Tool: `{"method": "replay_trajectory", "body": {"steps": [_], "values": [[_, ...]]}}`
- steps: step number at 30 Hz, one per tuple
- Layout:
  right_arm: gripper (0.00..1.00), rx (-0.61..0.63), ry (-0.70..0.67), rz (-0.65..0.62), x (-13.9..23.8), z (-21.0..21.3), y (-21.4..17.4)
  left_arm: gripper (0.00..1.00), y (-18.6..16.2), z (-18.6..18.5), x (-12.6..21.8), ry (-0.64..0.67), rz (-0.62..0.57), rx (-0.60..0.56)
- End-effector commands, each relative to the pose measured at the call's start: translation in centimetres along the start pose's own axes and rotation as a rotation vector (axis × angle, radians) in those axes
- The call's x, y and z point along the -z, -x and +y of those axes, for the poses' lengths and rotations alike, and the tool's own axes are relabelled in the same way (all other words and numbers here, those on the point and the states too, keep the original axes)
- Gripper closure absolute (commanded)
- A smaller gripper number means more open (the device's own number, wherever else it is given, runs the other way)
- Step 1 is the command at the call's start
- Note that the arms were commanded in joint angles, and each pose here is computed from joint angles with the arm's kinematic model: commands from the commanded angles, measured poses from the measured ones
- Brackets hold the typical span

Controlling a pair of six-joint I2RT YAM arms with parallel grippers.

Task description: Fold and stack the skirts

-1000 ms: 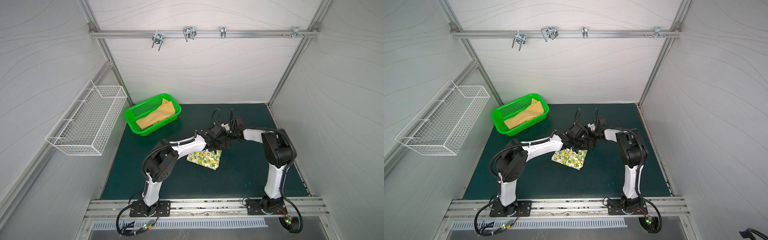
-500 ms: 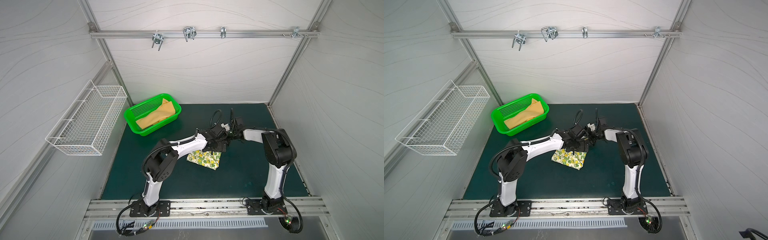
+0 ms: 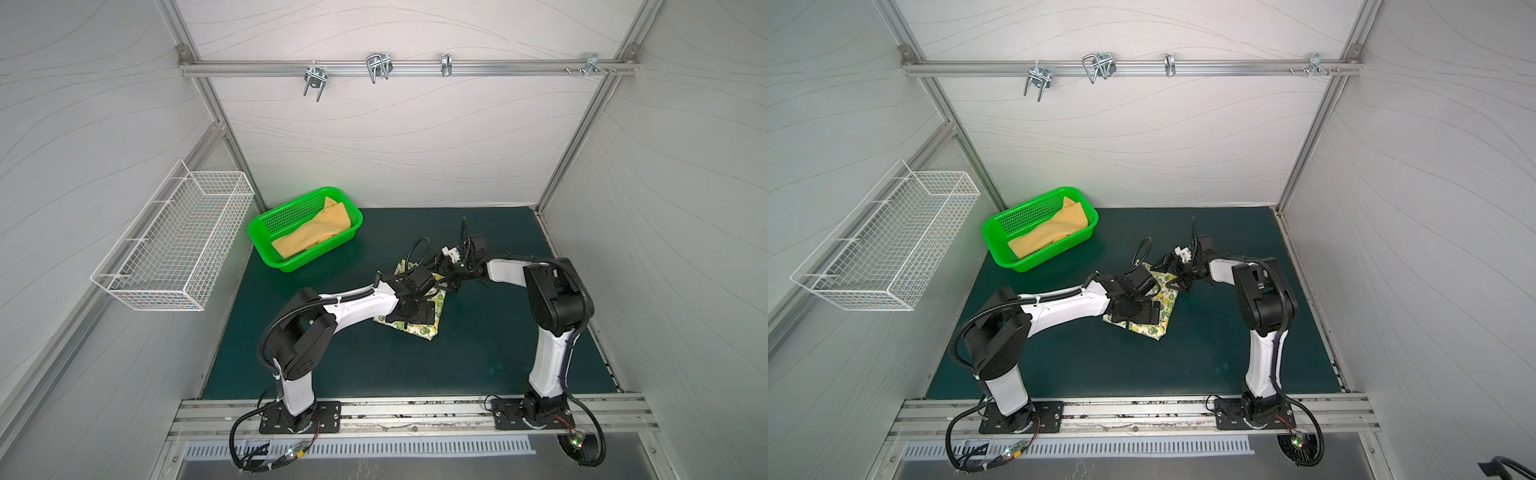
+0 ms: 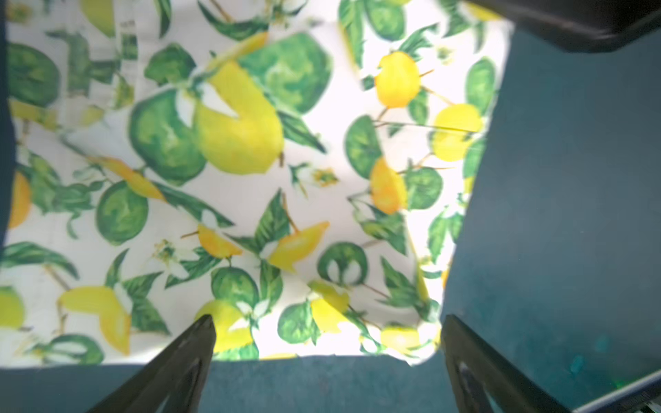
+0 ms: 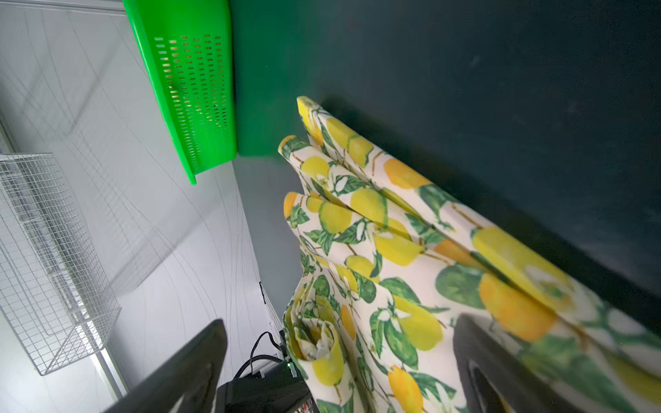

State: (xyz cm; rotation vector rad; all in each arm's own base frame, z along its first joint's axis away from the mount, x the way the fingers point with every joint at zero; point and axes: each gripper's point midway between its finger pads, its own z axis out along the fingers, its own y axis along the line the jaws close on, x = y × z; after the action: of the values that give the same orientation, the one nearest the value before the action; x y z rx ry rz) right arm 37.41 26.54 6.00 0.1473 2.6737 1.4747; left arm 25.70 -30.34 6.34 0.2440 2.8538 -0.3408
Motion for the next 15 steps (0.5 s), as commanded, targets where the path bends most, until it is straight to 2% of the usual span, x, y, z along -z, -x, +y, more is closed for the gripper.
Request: {"method": "replay_trajectory", "body": {"steps": [1, 5, 10, 15], "values": [[0.01, -0.111, -0.141, 0.027, -0.3, -4.7, -1.8, 0.01, 2.8, -2.0, 3.1, 0.025, -0.118, -0.056], [0.01, -0.111, -0.138, 0.026, -0.2, -4.6, -1.9, 0.01, 4.5, -0.8, 3.5, 0.164, -0.139, -0.102], [0.01, -0.109, -0.14, 0.028, -0.1, -4.6, -2.2, 0.01, 6.1, 1.3, 2.0, 0.373, -0.125, -0.166], [0.01, -0.109, -0.137, 0.03, -0.1, -4.6, -2.3, 0.01, 6.2, 2.3, -0.7, 0.42, -0.095, -0.153]]}}
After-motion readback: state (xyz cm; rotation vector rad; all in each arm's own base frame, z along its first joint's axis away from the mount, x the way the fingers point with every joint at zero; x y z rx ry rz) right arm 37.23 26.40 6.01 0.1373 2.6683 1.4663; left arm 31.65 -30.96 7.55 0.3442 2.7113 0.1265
